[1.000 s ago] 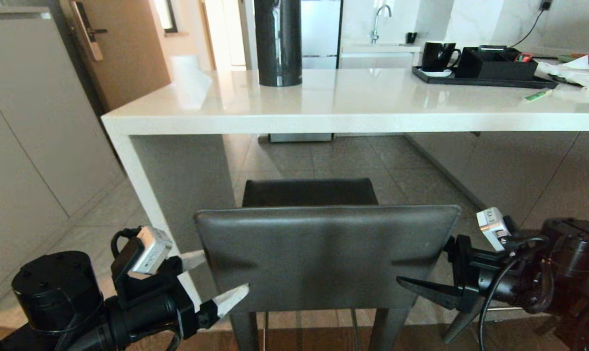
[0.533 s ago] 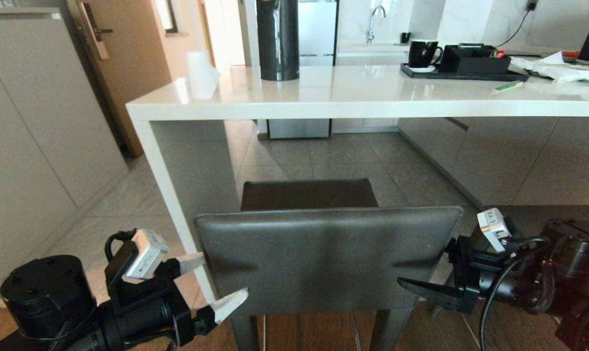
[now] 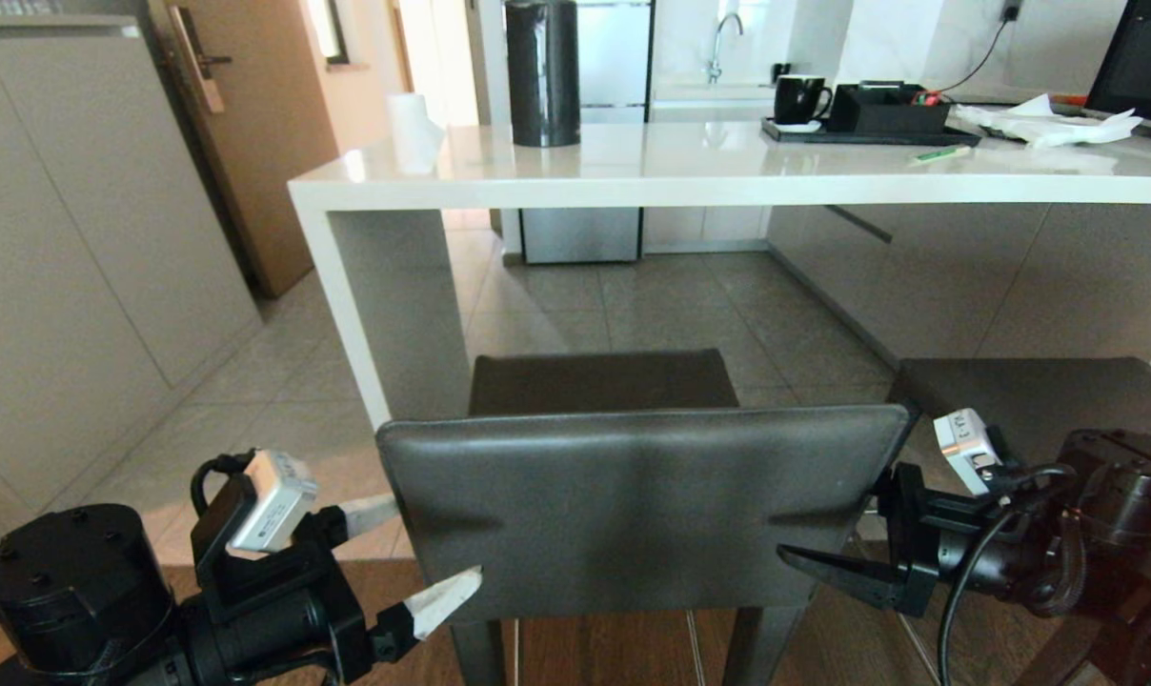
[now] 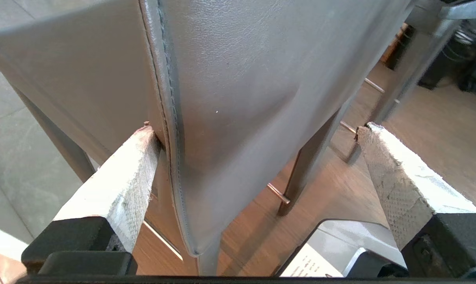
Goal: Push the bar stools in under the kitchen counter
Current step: Pull the gray chair out from under the dining table
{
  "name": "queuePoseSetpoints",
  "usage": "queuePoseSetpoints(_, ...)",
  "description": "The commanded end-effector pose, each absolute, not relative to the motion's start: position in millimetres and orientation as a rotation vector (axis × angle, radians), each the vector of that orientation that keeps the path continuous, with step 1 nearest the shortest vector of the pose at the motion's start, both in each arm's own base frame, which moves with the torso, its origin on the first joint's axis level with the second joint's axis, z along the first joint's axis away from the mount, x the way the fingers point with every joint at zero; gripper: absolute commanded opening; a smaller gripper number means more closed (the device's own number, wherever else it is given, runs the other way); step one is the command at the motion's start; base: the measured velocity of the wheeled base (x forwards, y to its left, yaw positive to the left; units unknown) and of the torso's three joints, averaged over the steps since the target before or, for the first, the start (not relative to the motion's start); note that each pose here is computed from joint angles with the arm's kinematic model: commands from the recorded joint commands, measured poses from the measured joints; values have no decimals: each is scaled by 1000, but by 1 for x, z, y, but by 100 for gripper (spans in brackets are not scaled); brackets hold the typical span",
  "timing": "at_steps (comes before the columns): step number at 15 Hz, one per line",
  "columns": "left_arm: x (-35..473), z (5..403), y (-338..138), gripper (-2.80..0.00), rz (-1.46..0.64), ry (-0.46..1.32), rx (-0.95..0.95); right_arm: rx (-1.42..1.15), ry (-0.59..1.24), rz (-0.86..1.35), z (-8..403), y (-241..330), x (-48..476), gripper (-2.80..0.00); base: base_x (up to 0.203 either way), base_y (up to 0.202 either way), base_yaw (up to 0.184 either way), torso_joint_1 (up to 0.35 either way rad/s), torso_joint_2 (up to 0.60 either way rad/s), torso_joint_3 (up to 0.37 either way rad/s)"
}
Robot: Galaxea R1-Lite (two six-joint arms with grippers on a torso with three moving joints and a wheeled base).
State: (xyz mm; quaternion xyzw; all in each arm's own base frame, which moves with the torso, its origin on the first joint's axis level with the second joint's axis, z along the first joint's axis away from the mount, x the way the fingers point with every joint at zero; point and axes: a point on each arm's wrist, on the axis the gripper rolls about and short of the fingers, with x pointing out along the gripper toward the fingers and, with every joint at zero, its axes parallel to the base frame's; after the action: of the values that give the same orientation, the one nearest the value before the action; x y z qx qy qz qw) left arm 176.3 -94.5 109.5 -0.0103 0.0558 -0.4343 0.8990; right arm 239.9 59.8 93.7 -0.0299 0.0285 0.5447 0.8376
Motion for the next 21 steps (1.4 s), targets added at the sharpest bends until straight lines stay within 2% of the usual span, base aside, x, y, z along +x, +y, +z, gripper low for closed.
queuePoseSetpoints(1,176,110,-94,0,-902,103,-15,-67,52,1158,95,60,239,0,-195,0,-3,0,0,5)
queuePoseSetpoints(7,176,110,-94,0,-902,105,-11,-68,51,1158,95,60,239,0,-181,0,-2,1,3,2)
queuePoseSetpoints(21,172,105,-90,0,-860,137,-8,-68,67,1131,84,68,258,0,0,0,0,0,0,0)
